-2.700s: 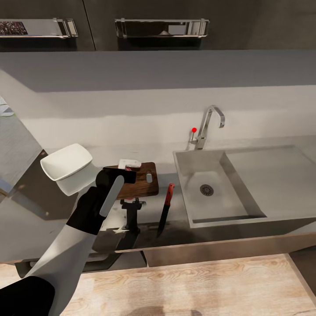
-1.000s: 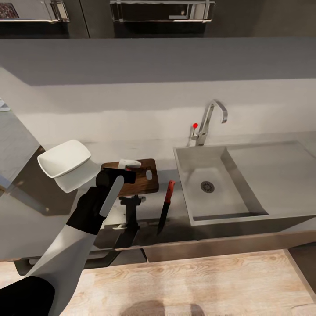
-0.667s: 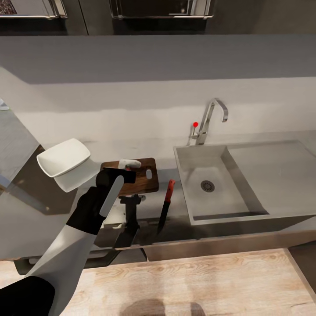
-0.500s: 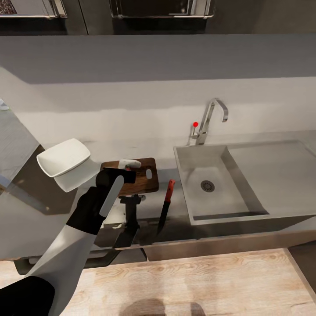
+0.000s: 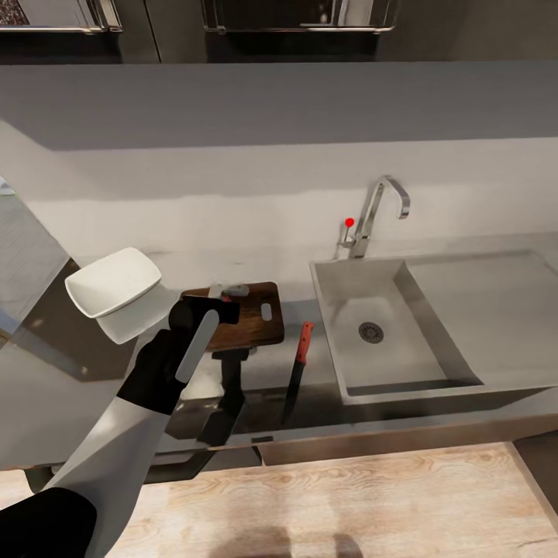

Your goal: In the kitchen, take the Vidalia onion out of the sink, dice it on the chopping board with the paring knife, put the diced onion into the bowl on the countertop, then place both the paring knife and the chopping board into the sink.

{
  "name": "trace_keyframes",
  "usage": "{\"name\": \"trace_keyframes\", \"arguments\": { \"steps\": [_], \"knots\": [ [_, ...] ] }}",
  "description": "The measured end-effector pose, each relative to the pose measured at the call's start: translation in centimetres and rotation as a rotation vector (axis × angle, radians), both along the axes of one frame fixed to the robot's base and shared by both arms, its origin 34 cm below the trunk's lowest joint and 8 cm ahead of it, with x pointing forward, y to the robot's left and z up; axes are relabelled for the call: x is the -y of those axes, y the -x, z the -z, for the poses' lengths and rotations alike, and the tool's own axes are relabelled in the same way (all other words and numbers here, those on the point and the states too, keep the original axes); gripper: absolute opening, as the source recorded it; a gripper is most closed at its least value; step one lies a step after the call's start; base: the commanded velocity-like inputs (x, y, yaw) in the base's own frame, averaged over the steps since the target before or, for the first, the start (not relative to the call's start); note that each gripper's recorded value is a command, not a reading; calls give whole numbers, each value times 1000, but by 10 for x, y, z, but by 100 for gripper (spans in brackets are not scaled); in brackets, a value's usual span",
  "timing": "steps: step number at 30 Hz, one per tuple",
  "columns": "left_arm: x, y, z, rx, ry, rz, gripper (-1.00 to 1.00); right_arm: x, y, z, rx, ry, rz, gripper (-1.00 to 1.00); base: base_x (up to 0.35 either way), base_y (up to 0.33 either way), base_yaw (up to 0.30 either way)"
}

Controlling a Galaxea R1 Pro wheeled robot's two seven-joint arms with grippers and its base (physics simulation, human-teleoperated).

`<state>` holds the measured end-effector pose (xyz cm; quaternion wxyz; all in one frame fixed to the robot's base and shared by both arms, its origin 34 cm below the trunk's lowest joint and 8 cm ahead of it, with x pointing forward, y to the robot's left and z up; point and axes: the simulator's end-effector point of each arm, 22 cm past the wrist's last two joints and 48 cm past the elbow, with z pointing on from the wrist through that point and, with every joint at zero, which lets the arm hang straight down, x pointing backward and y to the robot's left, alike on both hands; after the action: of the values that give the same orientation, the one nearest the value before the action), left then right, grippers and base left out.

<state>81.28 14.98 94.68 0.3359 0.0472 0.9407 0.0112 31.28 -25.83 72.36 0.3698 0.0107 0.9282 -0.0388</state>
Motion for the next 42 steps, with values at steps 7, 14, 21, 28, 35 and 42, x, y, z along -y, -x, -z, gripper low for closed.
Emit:
{"name": "trace_keyframes", "arguments": {
  "steps": [7,14,21,28,35,42],
  "knots": [
    [0,0,0,1,1,0,-100,0,0,0,0,0,0,100,5,3,0],
    [0,0,0,0,0,0,-100,0,0,0,0,-1,1,100,0,0,0],
    [0,0,4,-5,0,0,-100,-1,1,1,-5,-1,1,100,0,0,0],
    [0,0,9,-11,-1,0,-100,0,4,3,-14,-1,0,100,0,0,0],
    [0,0,9,-8,-2,0,-100,0,5,3,-17,-1,0,100,0,0,0],
    [0,0,9,-8,-2,0,-100,0,5,3,-17,-1,1,100,0,0,0]
  ]
}}
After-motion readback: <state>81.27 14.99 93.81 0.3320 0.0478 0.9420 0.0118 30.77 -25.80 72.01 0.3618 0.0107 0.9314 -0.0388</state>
